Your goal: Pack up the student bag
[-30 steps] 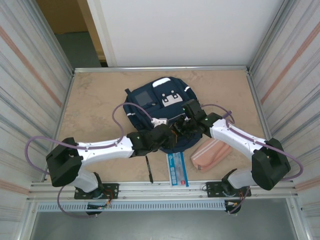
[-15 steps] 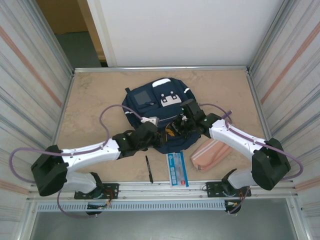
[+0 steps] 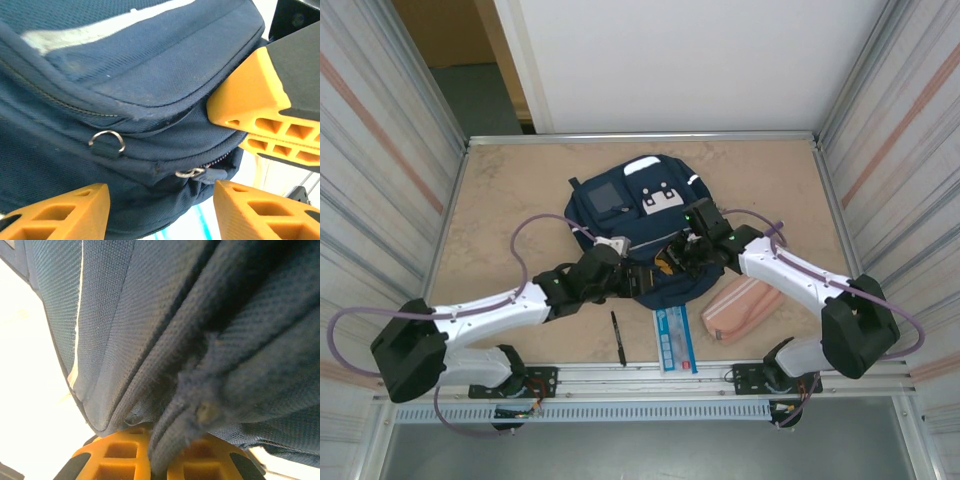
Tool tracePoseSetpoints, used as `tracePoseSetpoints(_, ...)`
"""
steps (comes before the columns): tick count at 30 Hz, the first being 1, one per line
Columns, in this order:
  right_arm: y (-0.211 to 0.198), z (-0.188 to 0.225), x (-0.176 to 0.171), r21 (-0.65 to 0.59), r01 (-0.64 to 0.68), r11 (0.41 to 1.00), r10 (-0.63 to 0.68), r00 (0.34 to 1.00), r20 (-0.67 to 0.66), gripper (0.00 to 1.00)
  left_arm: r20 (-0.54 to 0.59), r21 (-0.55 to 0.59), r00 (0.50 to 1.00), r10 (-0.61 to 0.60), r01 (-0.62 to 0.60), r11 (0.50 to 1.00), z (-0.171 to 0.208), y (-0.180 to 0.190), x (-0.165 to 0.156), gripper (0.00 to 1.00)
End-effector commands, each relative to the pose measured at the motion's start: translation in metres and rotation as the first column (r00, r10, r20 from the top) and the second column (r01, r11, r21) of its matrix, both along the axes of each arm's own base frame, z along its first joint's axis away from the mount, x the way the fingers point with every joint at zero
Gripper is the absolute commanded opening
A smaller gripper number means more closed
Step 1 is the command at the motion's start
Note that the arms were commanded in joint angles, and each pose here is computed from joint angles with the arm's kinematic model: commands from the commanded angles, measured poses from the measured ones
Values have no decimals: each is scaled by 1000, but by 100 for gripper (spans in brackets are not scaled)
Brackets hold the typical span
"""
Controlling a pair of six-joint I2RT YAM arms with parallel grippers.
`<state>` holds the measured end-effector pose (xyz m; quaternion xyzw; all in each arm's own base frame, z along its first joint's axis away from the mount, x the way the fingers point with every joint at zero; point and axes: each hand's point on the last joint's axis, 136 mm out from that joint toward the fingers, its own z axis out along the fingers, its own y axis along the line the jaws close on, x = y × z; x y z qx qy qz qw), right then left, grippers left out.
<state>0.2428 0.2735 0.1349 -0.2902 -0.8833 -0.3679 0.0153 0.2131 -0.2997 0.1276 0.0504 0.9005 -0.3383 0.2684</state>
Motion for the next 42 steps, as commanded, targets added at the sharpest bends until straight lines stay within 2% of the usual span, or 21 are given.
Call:
tracePoseSetpoints(1, 23, 24, 0, 88, -66, 994, 63, 997, 42, 0, -23, -90, 999, 36, -38, 995, 12, -18, 4, 58)
tracePoseSetpoints(6, 33, 21, -5, 95, -88, 992, 85, 996, 35, 0, -68, -107, 986, 150, -157, 982, 9, -19, 10, 58)
tracePoseSetpoints(11, 41, 17, -9, 98, -109, 989, 107, 994, 24, 0, -86, -52, 960, 265, -270, 961, 0, -4, 15, 55)
tracePoseSetpoints(15, 41, 17, -8, 102, -111, 989, 110, 994, 23, 0, -123, 2, 945, 304, -306, 952, -17, 8, 11, 46)
tracePoseSetpoints(19, 39, 18, -6, 96, -108, 990, 106, 994, 29, 0, -142, 20, 933, 331, -331, 943, -26, 25, 5, 32)
tracePoseSetpoints(24, 35, 17, -4, 88, -104, 991, 102, 994, 28, 0, -114, 47, 948, 297, -294, 955, -22, 42, -3, 22)
tracePoseSetpoints(31, 33, 18, -2, 89, -98, 991, 96, 995, 29, 0, -143, 49, 960, 239, -234, 971, -26, 54, -6, 7)
tracePoseSetpoints(34, 32, 19, -2, 85, -97, 992, 95, 995, 31, 0, -137, 53, 957, 254, -249, 967, -29, 64, -2, 5)
tracePoseSetpoints(36, 31, 19, -2, 83, -99, 992, 96, 995, 34, 0, -138, 30, 959, 249, -247, 969, -28, 65, 1, 9)
tracePoseSetpoints(39, 30, 19, -4, 83, -99, 992, 97, 995, 30, 0, -120, 2, 972, 201, -202, 979, -22, 62, 2, 10)
tracePoseSetpoints(41, 30, 20, -4, 81, -98, 992, 96, 995, 32, 0, -103, 12, 977, 185, -185, 983, -22, 63, 2, 7)
tracePoseSetpoints(42, 30, 21, -4, 83, -98, 992, 95, 995, 35, 0, -98, 23, 977, 187, -186, 982, -24, 66, 2, 2)
